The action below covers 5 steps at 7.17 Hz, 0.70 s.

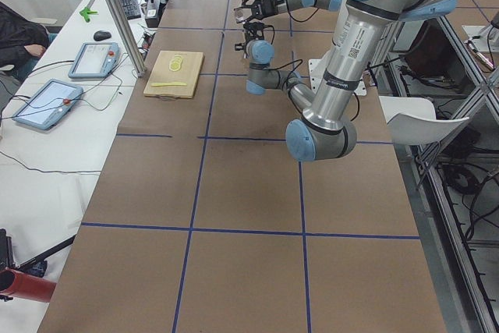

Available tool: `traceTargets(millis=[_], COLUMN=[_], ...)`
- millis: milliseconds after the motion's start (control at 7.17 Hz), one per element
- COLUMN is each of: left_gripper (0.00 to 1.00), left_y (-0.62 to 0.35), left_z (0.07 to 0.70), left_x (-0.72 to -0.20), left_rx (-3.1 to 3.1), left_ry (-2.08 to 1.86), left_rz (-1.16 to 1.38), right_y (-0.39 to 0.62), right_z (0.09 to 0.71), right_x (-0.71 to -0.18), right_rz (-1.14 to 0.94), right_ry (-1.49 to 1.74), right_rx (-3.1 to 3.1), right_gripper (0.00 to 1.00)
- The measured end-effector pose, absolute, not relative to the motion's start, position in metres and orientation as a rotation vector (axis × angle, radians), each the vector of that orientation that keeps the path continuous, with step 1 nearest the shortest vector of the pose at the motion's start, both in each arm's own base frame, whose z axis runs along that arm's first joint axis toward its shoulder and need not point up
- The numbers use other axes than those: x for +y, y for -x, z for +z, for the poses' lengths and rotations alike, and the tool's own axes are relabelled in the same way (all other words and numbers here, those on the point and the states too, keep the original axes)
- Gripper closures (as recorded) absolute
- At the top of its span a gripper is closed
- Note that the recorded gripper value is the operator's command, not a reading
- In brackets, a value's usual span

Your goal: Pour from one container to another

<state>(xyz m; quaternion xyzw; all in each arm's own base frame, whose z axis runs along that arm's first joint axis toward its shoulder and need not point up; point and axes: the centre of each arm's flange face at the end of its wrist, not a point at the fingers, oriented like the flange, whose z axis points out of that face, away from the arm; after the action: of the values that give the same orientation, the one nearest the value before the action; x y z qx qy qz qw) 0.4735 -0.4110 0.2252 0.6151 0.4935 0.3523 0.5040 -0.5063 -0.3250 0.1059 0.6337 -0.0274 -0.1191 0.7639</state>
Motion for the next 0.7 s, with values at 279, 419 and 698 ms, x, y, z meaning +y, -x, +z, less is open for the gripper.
traceTargets(millis=[279,419,698], left_gripper=[1.00,1.00,1.00], left_y=[-0.4726,-0.4722,-0.4724], left_z=[0.2244,0.2234,0.2218], left_x=[-0.4123,-0.4133,-0.4145], left_rx=[1.206,1.213,1.221], left_ry=[-1.468,-1.459,-1.446], left_rz=[0.832,0.821,0.810], right_y=[0.5080,0.5084,0.5099], right_z=[0.1071,0.1074,0.1077], right_x=[-0.3217,-0.3212,-0.3206], right_rz=[-0.261,-0.262,-0.265], right_ry=[-1.380,-1.381,-1.380], right_rx=[-0.057,-0.057,-0.055], right_gripper=[1.00,1.00,1.00])
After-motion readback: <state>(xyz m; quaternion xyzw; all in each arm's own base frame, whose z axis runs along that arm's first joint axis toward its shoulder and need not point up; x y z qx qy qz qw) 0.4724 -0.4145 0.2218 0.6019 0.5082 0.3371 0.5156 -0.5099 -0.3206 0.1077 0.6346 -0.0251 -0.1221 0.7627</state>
